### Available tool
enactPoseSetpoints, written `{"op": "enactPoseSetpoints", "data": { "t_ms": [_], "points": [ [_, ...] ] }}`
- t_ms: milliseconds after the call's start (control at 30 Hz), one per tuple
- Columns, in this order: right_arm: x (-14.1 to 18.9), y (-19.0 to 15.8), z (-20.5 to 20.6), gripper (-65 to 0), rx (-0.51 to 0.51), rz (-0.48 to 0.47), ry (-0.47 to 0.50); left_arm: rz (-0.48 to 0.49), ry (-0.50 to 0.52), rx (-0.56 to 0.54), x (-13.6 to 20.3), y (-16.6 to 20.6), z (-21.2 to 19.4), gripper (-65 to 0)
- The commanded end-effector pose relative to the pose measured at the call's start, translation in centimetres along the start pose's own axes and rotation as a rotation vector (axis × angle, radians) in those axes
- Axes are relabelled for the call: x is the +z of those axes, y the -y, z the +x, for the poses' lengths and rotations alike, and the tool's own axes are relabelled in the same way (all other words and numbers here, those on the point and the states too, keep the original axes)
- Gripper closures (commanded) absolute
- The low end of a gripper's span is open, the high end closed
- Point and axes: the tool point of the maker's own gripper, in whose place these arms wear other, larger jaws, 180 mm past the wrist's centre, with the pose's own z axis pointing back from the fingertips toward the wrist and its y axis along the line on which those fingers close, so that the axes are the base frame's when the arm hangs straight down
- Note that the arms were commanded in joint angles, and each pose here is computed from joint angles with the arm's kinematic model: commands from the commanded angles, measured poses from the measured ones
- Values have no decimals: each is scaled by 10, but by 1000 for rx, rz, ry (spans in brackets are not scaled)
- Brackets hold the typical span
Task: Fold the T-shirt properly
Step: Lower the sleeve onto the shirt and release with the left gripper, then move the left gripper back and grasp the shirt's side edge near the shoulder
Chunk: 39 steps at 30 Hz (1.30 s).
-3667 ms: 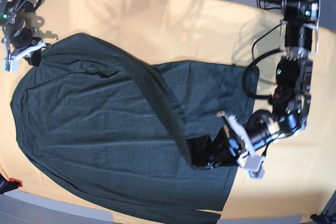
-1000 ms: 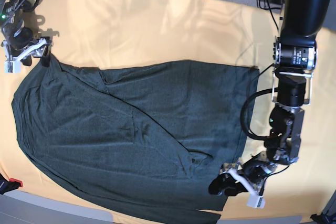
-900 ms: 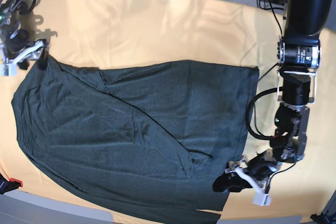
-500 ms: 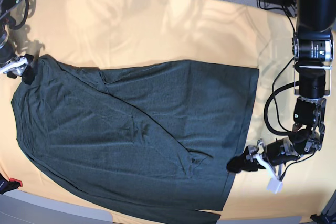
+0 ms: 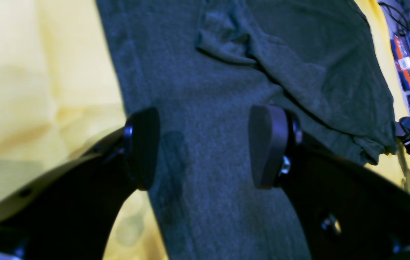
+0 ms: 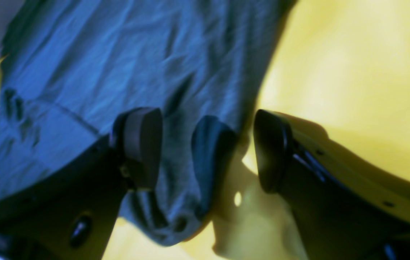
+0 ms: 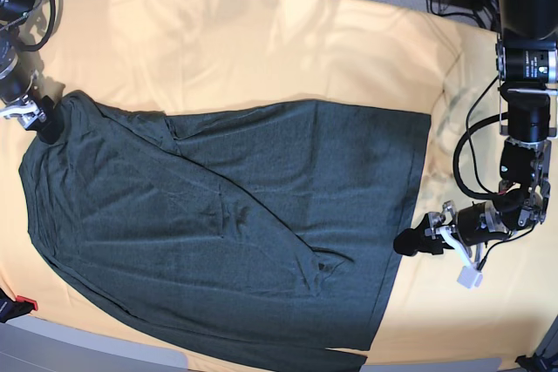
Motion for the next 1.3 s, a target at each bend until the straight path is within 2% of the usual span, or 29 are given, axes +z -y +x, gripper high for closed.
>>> {"op": "enactPoseSetpoints", "data": {
  "t_ms": [0,167,267,300,367,467,500,533,633,667,800,900,933,1100,1233,1267],
  "points": [
    [2,-3,7,-405,20,14,0,-15,63,-29,9,5,26,-399],
    [2,-16,1,-301,57,85,-30,-93,69,-20,8,18,21,-399],
    [3,-19,3,-232,89,102,-27,-102,72,-16,8,20,21,-399],
    [3,-21,4,-177,106,113,-22,-102,72,-16,8,19,20,-399],
    [4,-22,4,-10,122,122,-19,-105,69,-19,9,19,19,-399],
    [4,-21,9,0,127,117,-4,-127,58,-55,12,22,16,-389],
    [5,-21,11,0,132,115,2,-135,58,-50,13,23,16,-356],
    [6,-20,13,0,138,111,3,-152,60,-38,15,26,17,-297],
    [9,-17,18,0,161,103,0,-214,39,-6,21,35,15,-53],
    [9,-17,19,0,175,101,-4,-229,26,-5,23,38,14,0],
    [12,-13,22,0,205,88,-14,-273,-68,-55,27,54,3,0],
    [13,-12,23,0,212,86,-17,-295,-198,-165,30,71,-12,0],
    [13,-12,23,0,213,86,-17,-304,-202,-205,31,79,-10,0],
    [13,-10,19,0,229,77,-33,-338,-223,-457,50,124,-16,0],
    [13,-9,19,0,232,72,-37,-380,-279,-688,70,168,-48,0],
    [13,-9,19,0,232,72,-36,-355,-310,-753,74,170,-58,0]
  ]
}}
